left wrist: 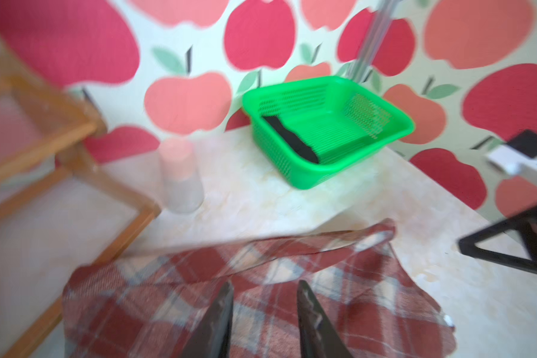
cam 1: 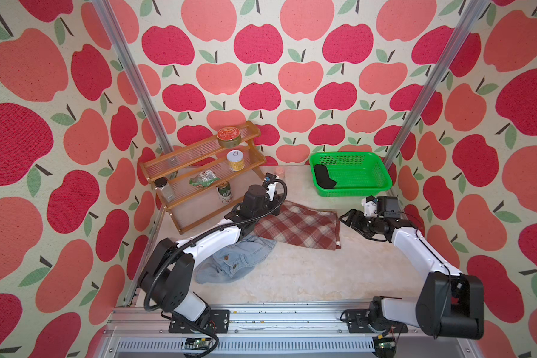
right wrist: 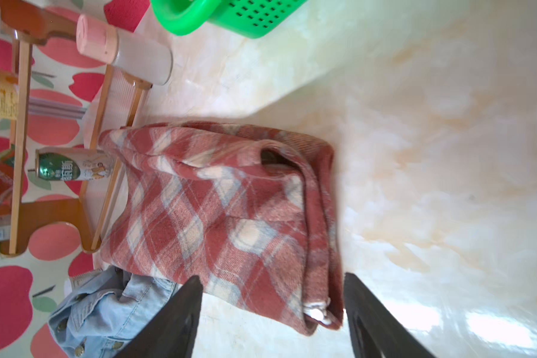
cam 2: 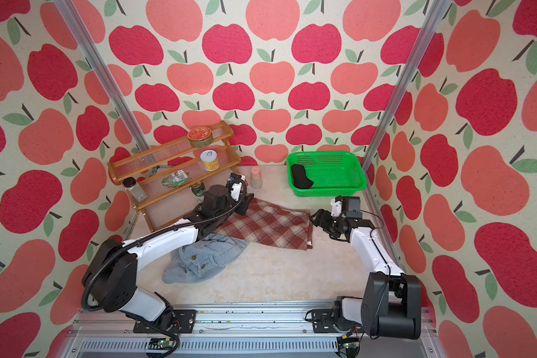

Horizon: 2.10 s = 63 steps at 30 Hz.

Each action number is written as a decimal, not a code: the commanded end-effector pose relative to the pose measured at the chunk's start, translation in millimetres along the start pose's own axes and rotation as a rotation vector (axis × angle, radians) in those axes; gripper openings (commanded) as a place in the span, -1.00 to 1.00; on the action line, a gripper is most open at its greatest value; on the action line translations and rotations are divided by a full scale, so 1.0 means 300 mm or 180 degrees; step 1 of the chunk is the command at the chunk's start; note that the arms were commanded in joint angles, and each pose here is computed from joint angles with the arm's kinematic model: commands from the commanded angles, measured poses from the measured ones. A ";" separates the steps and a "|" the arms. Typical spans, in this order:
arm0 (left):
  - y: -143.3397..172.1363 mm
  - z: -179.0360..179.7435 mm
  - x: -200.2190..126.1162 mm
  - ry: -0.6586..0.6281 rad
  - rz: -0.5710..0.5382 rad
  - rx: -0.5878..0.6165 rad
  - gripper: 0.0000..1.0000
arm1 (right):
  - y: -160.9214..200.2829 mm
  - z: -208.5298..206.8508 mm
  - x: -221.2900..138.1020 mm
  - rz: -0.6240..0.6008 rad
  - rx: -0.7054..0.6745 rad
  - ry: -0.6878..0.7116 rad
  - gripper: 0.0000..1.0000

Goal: Roll up the skirts
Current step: Fold the skirt at the center of the board, then roll the skirt at the center of the board.

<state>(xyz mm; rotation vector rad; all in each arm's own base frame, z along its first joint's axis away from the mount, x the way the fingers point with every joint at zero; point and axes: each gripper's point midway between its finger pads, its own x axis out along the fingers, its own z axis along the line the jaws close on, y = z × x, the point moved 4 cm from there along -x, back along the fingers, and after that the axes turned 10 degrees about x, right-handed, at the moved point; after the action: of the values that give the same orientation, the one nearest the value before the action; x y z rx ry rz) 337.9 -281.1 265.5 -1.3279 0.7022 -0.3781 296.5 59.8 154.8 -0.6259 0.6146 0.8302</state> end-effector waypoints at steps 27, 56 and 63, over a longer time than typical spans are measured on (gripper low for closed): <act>0.204 -0.597 0.130 0.0302 0.0617 0.2932 0.99 | -0.138 -0.095 -0.138 -0.0645 0.1055 -0.1136 0.99; 0.643 -0.783 0.368 0.0260 0.1502 0.3519 0.34 | -0.120 -0.098 -0.180 -0.0712 0.0924 -0.0875 0.99; 0.617 -0.746 0.419 -0.0110 0.1510 0.3396 -1.00 | -0.117 -0.111 -0.179 -0.0741 0.0911 -0.0819 0.99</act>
<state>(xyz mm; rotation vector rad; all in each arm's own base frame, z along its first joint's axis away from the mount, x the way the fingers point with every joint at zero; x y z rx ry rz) 247.5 -500.3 52.1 -0.1688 0.6156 -0.3595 289.3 -2.8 173.9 -0.2767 0.4102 0.5968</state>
